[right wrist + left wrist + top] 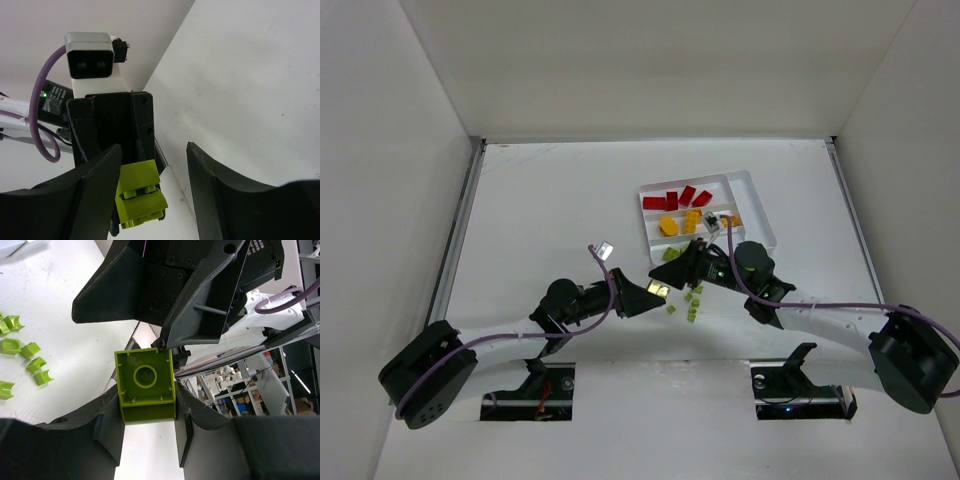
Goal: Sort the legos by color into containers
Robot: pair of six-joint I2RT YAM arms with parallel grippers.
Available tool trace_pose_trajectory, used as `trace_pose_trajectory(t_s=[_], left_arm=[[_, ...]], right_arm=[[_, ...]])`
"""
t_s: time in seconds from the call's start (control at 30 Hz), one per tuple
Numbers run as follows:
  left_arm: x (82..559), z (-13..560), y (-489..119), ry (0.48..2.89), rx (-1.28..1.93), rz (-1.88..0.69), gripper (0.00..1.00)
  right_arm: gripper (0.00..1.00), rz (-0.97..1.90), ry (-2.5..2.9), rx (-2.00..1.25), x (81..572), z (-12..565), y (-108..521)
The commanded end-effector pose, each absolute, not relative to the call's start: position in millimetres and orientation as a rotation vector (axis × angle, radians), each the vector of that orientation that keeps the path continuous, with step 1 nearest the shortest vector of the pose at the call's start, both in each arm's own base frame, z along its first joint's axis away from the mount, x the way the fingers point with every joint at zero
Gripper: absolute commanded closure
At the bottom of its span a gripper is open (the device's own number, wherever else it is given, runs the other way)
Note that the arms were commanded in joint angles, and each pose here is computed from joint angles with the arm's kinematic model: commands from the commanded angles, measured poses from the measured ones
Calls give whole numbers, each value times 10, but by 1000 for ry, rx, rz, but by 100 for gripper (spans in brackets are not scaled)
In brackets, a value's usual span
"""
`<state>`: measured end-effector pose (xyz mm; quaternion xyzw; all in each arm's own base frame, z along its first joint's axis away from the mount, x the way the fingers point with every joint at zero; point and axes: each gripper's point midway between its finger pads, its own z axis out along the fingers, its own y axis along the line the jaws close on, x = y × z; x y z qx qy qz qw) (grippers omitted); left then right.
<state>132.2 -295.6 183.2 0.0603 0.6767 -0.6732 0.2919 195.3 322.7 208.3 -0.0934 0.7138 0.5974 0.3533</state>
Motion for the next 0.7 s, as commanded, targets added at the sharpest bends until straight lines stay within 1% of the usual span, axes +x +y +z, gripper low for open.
trace_pose_trajectory(t_s=[0.0, 0.13, 0.23, 0.3, 0.47, 0.67], left_arm=[[1397, 2174, -2984, 1657, 209, -1811, 85], [1424, 2177, -2952, 1653, 193, -1806, 85], [1432, 2179, -2943, 1652, 190, -1805, 85], [1431, 2170, -2956, 1658, 190, -1807, 85], [1421, 2216, -2991, 1650, 194, -1830, 85], [1396, 2203, -3011, 1656, 200, -1842, 84]], right_arm=[[39, 1606, 1765, -304, 1852, 2251, 3263], [35, 1617, 1764, -316, 1809, 2251, 3249], [29, 1620, 1740, -326, 1780, 2290, 3223], [28, 1632, 1718, -331, 1762, 2331, 3215], [32, 1669, 1686, -381, 1698, 2398, 3250], [48, 1663, 1700, -369, 1742, 2365, 3292]])
